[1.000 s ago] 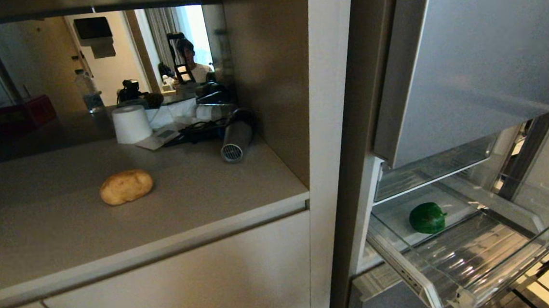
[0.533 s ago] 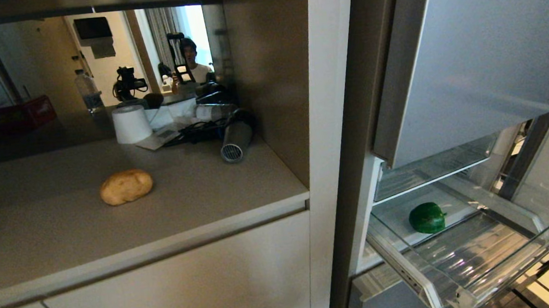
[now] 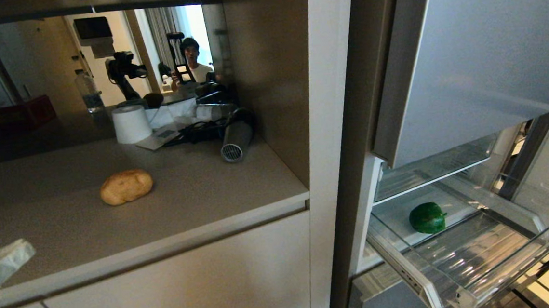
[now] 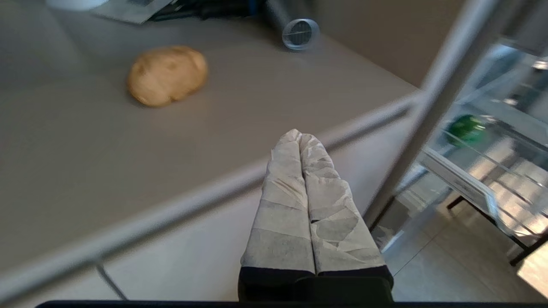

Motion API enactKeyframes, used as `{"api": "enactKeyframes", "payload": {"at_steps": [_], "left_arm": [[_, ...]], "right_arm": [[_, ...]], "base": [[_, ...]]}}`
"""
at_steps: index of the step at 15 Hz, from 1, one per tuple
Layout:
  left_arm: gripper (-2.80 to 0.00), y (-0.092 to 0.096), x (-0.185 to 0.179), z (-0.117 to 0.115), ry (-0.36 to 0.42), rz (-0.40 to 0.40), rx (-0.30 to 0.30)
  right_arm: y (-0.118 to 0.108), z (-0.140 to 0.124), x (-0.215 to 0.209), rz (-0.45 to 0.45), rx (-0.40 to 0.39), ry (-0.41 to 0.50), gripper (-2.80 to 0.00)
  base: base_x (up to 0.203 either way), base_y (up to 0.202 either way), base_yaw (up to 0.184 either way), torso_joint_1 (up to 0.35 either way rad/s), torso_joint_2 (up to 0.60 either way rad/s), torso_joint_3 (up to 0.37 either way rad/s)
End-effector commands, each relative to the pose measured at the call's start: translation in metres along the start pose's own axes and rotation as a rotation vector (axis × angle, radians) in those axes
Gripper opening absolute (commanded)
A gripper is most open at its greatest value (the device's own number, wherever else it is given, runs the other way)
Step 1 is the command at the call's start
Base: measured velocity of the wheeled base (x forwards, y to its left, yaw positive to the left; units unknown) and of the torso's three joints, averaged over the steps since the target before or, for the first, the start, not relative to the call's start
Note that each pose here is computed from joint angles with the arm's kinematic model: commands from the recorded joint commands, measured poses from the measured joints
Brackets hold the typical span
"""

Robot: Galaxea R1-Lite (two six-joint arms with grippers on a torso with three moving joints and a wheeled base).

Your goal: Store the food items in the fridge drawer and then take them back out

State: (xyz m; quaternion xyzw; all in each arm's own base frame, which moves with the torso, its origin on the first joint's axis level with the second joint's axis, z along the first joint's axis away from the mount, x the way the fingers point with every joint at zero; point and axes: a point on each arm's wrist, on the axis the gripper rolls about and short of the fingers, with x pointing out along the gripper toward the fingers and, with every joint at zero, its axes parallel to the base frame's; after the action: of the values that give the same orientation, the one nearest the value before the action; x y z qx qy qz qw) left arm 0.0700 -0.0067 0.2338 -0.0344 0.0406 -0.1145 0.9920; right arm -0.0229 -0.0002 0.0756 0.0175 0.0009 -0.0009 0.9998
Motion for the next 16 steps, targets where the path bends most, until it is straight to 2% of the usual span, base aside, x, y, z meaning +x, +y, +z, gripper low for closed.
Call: {"api": "enactKeyframes", "payload": {"at_steps": [1, 4, 11, 16], "left_arm": [[-2.80, 0.010, 0.046, 0.004, 0.115, 0.036, -0.024], [-2.80, 0.014, 0.063, 0.002, 0.156, 0.049, -0.031], [-2.80, 0.023, 0.101, 0.009, 0.168, 0.075, -0.032], [-2.80, 0.037, 0.151, 0.018, 0.203, 0.195, -0.027]], "right_arm": [[0.000, 0.000, 0.000, 0.000, 0.000, 0.003, -2.80], [0.000, 0.000, 0.000, 0.000, 0.000, 0.003, -2.80], [0.000, 0.000, 0.000, 0.000, 0.000, 0.002, -2.80], [0.000, 0.000, 0.000, 0.000, 0.000, 0.003, -2.80]], "base": [[0.000, 0.000, 0.000, 0.000, 0.00, 0.000], [0.000, 0.000, 0.000, 0.000, 0.00, 0.000], [0.000, 0.000, 0.000, 0.000, 0.00, 0.000], [0.000, 0.000, 0.000, 0.000, 0.00, 0.000]]}}
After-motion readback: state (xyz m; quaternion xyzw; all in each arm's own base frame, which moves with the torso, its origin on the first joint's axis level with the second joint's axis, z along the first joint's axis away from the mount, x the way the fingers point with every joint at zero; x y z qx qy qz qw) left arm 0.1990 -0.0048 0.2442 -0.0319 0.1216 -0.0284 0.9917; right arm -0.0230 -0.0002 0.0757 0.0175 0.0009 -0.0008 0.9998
